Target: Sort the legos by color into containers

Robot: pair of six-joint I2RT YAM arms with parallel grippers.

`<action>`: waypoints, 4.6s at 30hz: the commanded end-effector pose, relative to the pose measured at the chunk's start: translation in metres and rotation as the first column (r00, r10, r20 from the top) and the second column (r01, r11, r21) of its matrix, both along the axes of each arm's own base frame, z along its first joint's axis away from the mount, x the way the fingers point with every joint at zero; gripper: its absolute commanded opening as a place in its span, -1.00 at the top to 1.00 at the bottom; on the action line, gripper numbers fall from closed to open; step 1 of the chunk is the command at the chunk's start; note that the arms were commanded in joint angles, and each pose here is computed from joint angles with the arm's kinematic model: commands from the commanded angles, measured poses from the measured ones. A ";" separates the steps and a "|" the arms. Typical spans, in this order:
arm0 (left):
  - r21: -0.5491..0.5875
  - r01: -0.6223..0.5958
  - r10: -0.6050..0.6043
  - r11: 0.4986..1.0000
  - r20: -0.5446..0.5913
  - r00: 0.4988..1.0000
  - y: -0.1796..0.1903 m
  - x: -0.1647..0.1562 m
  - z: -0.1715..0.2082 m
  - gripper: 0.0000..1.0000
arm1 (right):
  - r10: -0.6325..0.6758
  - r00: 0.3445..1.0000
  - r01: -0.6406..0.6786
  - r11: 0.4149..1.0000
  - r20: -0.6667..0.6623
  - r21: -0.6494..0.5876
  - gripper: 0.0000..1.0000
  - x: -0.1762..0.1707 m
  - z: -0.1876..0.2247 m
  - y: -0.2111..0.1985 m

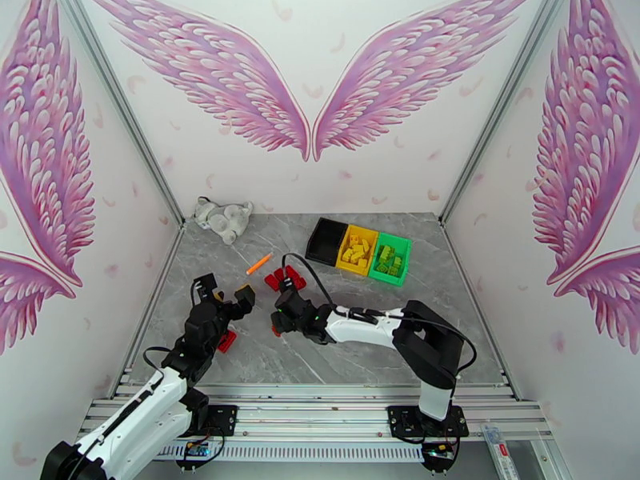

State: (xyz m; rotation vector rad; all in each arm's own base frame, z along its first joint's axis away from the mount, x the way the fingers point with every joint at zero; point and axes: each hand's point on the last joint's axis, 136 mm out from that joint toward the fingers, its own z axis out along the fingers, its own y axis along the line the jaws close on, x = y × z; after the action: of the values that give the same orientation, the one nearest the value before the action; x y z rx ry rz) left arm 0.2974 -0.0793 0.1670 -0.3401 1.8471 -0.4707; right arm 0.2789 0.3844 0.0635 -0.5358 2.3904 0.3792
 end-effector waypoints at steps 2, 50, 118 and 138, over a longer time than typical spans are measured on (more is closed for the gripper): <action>-0.020 0.014 -0.015 1.000 -0.065 0.998 0.002 -0.007 -0.021 -0.97 | 0.030 0.998 -0.029 0.999 -0.047 0.023 -0.62 -0.015 -0.020 0.014; 0.059 0.352 -0.351 0.934 -0.027 0.936 -0.136 0.066 -0.011 -0.97 | -0.400 0.916 0.388 0.905 0.040 0.174 0.46 0.188 0.072 -0.116; 0.037 0.042 -0.043 0.998 0.026 0.999 -0.019 0.018 -0.003 -0.97 | -0.092 0.994 0.088 0.993 -0.052 -0.075 -0.88 0.124 -0.034 -0.033; 0.042 0.040 -0.040 0.998 0.008 0.999 -0.014 0.012 -0.009 -0.97 | -0.163 0.986 0.155 0.977 -0.041 -0.143 -0.56 0.154 -0.052 -0.046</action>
State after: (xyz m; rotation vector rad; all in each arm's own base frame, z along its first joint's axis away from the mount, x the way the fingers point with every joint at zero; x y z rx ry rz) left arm 0.3109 -0.0959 0.1616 -0.2698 1.8487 -0.4713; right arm 0.4245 0.3514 0.0236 -0.4171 2.4681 0.2162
